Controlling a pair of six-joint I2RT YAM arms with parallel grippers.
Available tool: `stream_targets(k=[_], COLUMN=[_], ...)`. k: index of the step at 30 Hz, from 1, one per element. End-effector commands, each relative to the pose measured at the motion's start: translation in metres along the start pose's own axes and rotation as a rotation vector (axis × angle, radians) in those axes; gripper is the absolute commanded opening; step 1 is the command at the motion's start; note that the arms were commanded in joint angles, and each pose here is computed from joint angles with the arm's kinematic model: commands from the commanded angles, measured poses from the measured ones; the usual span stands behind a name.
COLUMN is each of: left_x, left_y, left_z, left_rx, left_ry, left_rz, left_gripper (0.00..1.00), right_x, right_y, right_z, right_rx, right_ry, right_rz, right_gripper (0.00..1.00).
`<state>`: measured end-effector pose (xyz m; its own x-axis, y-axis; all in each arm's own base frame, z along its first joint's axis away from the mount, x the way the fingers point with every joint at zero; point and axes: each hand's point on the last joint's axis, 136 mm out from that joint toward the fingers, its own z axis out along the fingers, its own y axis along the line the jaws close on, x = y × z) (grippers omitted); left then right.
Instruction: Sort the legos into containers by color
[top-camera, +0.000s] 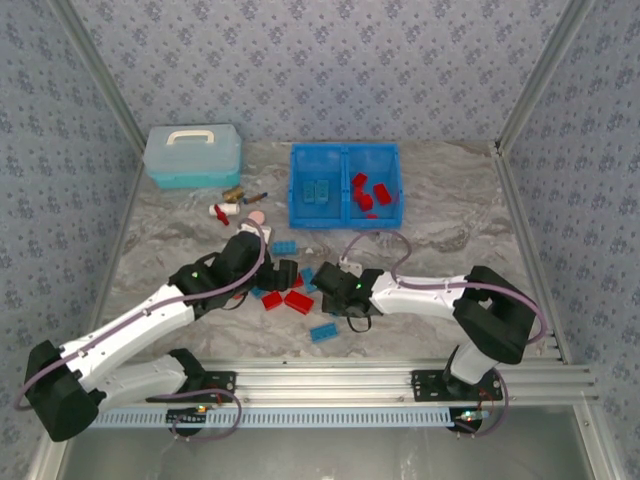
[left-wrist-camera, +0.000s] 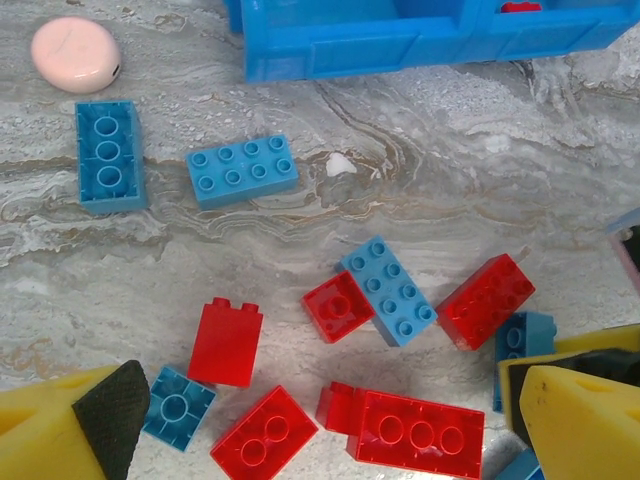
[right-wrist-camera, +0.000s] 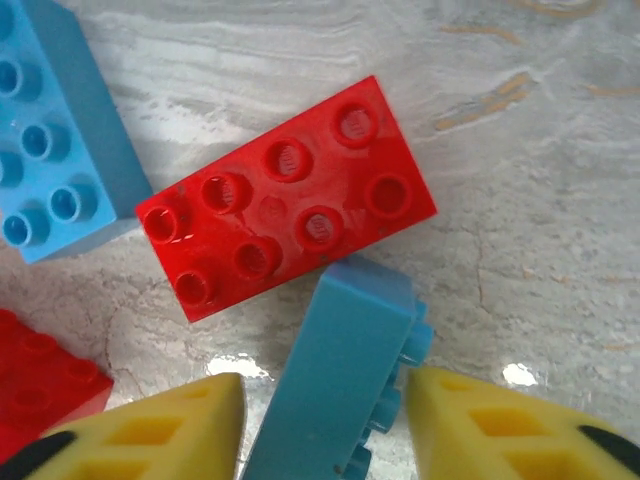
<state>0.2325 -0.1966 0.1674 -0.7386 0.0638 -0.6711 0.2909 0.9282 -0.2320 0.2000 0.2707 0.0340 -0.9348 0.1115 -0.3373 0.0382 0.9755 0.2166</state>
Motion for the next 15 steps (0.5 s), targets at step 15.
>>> stream_targets(k=[15], left_x=[-0.022], left_y=[-0.001], left_z=[-0.049], left_rx=[0.112], left_ry=[-0.199], left_rz=[-0.051], left_gripper=[0.99], right_x=[-0.131], right_y=[0.058], right_z=[-0.163], right_rx=[0.009], right_ry=[-0.510], right_rz=[-0.313], right_gripper=[0.21])
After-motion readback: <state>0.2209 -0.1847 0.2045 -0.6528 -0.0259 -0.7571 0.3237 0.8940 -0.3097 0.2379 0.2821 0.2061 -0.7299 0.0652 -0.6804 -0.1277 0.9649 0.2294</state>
